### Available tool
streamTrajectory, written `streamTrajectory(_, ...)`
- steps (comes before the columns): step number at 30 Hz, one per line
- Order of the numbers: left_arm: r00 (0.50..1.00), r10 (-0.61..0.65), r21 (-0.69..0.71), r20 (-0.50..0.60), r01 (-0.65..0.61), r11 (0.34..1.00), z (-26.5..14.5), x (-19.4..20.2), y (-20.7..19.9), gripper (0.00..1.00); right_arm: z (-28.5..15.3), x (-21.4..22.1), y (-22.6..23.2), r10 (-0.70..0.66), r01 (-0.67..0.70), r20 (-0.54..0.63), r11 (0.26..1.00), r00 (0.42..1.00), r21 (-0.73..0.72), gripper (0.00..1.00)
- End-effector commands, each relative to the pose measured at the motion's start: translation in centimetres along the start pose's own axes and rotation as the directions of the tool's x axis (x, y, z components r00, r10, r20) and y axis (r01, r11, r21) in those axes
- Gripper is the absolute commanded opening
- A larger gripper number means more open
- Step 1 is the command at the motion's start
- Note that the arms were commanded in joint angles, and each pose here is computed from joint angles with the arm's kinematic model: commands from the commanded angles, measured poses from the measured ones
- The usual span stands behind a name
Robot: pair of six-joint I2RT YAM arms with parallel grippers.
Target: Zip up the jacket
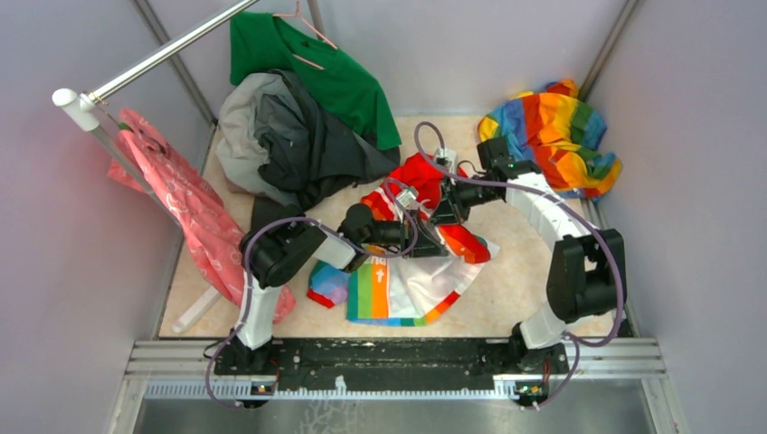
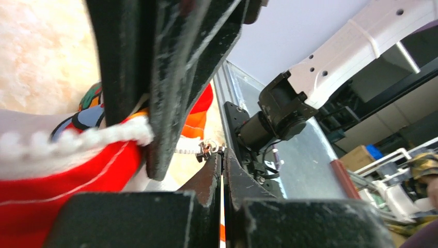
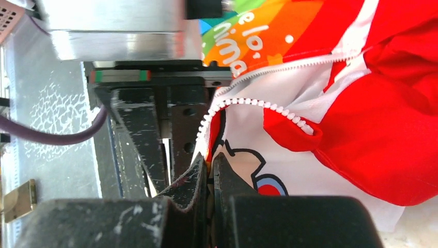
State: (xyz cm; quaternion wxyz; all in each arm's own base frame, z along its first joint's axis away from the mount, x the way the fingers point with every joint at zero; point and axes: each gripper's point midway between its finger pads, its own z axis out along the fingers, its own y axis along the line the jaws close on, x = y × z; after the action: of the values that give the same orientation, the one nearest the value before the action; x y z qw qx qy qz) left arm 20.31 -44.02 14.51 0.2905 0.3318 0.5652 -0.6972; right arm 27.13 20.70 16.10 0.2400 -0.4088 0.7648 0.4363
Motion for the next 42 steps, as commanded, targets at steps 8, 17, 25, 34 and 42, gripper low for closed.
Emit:
streamTrajectory(8,0.910,-0.409,0.035,0.065,0.408,0.912,-0.6,-2.2,-2.9,0.00,-3.2,-7.5,5.4,-0.458,0.446,0.390,0.886,0.799,0.128,0.00)
streamTrajectory(17,0.873,-0.475,0.012,0.114,0.477,0.879,-0.7,-1.7,-2.5,0.00,-4.6,-8.7,2.9,-0.452,0.362,0.418,0.889,0.788,0.279,0.00)
streamTrajectory(25,0.889,-0.455,-0.112,0.052,0.458,0.882,-3.2,-2.2,-0.5,0.00,-5.1,-7.3,1.9,-0.508,0.401,0.320,0.849,0.799,0.345,0.00)
streamTrajectory(34,0.877,-0.481,-0.110,-0.028,0.475,0.873,-2.3,-1.6,-1.5,0.00,-4.1,-6.2,2.2,-0.540,0.450,0.296,0.833,0.788,0.321,0.00)
streamTrajectory(42,0.857,-0.513,-0.030,-0.044,0.512,0.858,-1.5,-3.1,-3.2,0.00,-2.6,-5.2,3.7,-0.565,0.511,0.302,0.825,0.768,0.243,0.00)
